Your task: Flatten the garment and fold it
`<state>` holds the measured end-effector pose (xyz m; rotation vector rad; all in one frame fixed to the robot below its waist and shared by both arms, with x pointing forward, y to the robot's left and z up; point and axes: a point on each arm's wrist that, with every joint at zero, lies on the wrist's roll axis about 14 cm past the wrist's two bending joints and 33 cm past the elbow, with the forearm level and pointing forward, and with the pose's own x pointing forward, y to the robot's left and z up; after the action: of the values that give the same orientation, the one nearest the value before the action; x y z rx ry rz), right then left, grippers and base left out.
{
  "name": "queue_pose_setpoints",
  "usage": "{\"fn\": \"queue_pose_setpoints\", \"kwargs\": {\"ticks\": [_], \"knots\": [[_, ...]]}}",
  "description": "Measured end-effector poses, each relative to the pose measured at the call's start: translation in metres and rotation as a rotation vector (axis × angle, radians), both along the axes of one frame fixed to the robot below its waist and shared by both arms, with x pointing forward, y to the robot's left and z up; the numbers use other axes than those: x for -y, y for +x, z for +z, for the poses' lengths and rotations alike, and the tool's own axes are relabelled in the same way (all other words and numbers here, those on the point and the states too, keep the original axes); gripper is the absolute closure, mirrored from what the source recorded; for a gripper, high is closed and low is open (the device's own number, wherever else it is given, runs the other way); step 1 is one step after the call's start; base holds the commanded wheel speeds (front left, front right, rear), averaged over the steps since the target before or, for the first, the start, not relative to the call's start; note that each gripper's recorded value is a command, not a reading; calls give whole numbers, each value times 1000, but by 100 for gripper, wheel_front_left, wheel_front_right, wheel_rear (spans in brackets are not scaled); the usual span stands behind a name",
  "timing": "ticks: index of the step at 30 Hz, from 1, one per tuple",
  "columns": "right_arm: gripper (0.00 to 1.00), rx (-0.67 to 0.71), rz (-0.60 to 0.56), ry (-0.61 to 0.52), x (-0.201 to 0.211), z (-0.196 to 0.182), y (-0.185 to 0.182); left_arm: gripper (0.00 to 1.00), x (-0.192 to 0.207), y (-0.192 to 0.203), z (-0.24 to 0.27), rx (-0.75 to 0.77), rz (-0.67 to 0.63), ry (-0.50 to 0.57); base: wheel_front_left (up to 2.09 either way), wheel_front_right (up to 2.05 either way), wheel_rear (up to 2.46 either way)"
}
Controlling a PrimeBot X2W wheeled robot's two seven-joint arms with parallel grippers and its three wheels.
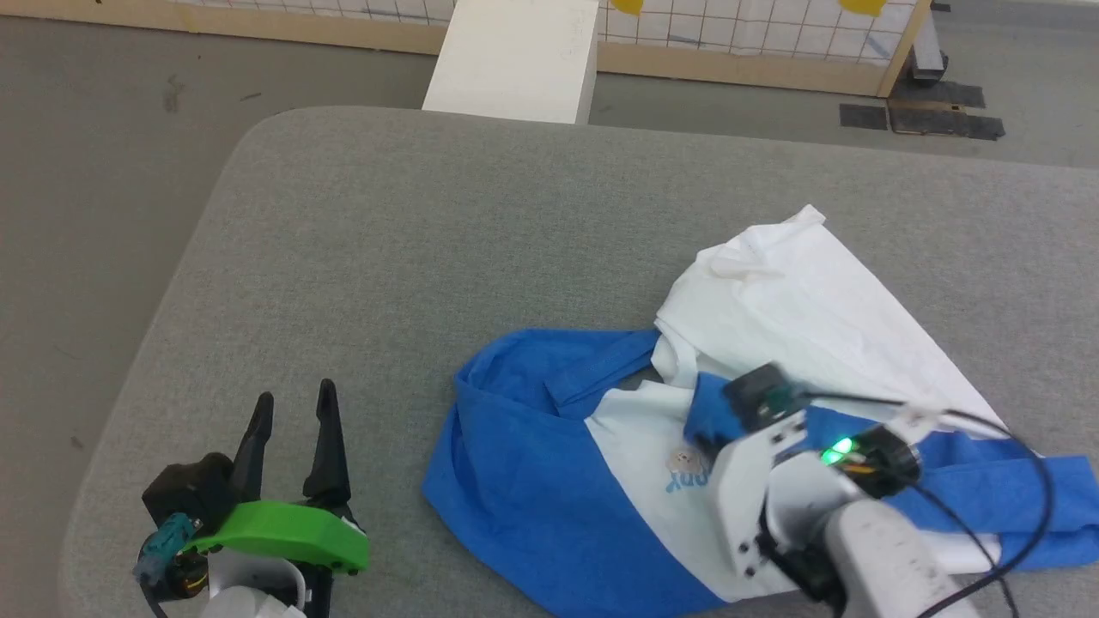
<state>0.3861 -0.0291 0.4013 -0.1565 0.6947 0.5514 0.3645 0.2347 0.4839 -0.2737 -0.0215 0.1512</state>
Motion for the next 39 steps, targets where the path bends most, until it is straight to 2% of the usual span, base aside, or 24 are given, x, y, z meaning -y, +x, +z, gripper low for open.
{"fn": "queue_pose_setpoints", "kwargs": {"ticks": [4,6,9,14,18,19,20,22,25,28,32,35,36,39], "knots": [[100,108,-171,113,35,39,30,0,4,3,3,9,-13,0,0,0,0],[100,176,-314,134,79,60,45,0,7,5,4,16,-23,1,0,0,0],[100,236,-535,94,158,74,48,0,12,7,5,21,-40,-1,0,0,0],[100,233,-912,-11,286,75,8,0,19,10,6,22,-62,-4,0,0,0],[100,194,-1138,-100,353,67,-36,0,23,12,4,19,-74,-3,0,0,0],[48,177,-1164,-120,360,63,-44,0,24,12,4,19,-78,-3,0,0,0],[0,175,-1174,-122,362,62,-47,0,26,13,4,18,-83,-3,0,0,0],[0,217,-1159,-111,358,67,-42,0,27,14,4,15,-91,-1,0,0,0],[0,349,-1091,-56,341,92,-21,0,35,17,5,13,-117,-12,0,0,0],[0,449,-1014,12,319,113,-5,0,58,27,9,-6,-205,-29,0,0,0],[0,469,-935,78,293,117,5,0,117,50,16,-94,-423,-13,0,0,0],[0,445,-900,100,281,109,6,0,163,59,3,-250,-598,48,0,0,0],[0,438,-893,106,278,106,6,0,178,58,-4,-312,-660,99,0,0,0],[0,405,-883,112,273,93,6,0,210,57,-18,-437,-787,171,0,0,0]]}}
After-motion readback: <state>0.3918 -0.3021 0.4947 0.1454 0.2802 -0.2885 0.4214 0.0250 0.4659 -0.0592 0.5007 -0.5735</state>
